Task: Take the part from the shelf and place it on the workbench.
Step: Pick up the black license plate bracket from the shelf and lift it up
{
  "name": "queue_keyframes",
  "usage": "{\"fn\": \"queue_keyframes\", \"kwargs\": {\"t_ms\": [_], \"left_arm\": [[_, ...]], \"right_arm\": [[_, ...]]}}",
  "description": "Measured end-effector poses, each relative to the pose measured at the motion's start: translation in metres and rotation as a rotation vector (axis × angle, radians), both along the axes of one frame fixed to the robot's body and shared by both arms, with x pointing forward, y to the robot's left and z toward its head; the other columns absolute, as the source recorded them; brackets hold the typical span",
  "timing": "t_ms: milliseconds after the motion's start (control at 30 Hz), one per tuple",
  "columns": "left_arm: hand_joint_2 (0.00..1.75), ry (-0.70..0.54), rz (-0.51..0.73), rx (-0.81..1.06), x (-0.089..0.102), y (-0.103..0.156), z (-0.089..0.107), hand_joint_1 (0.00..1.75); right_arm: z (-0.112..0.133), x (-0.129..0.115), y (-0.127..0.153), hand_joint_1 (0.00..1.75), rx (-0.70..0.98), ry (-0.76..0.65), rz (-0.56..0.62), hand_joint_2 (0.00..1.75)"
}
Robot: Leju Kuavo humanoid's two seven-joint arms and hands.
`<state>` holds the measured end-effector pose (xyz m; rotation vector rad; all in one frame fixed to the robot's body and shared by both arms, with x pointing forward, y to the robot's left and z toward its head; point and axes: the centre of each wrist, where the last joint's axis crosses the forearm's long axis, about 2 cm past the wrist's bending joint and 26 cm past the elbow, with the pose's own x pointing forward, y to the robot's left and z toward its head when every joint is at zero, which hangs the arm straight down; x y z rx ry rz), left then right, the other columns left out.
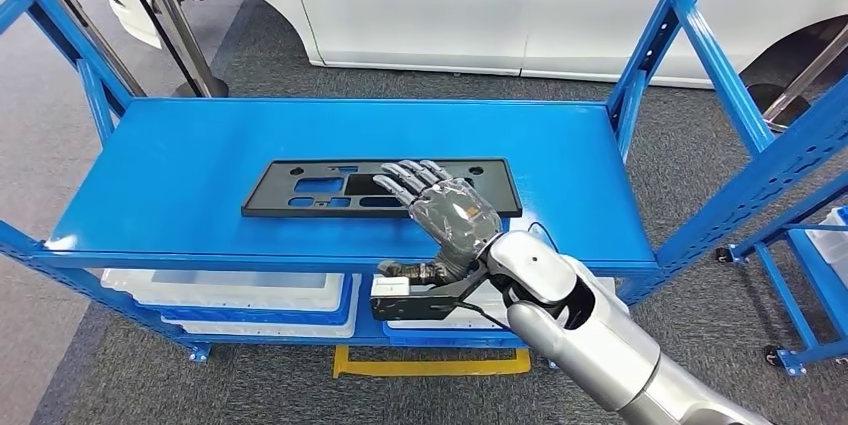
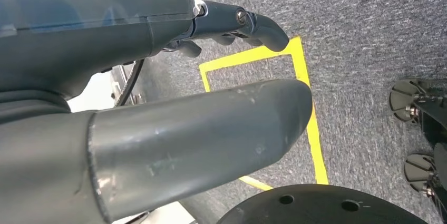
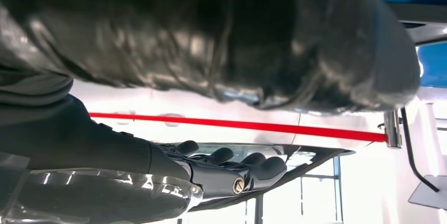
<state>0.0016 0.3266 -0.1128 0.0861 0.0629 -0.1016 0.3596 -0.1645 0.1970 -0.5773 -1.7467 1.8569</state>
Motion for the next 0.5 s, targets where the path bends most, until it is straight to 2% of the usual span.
{"fn": "queue_keyframes", "kwargs": {"t_ms": [500], "left_arm": [[0.0,0.001,-0.019,-0.003,-0.0001,-0.0005,0.0,0.0]], "right_arm": [[-0.008,-0.002,0.0009,0.0,-0.001,0.013,-0.007,0.0]]}}
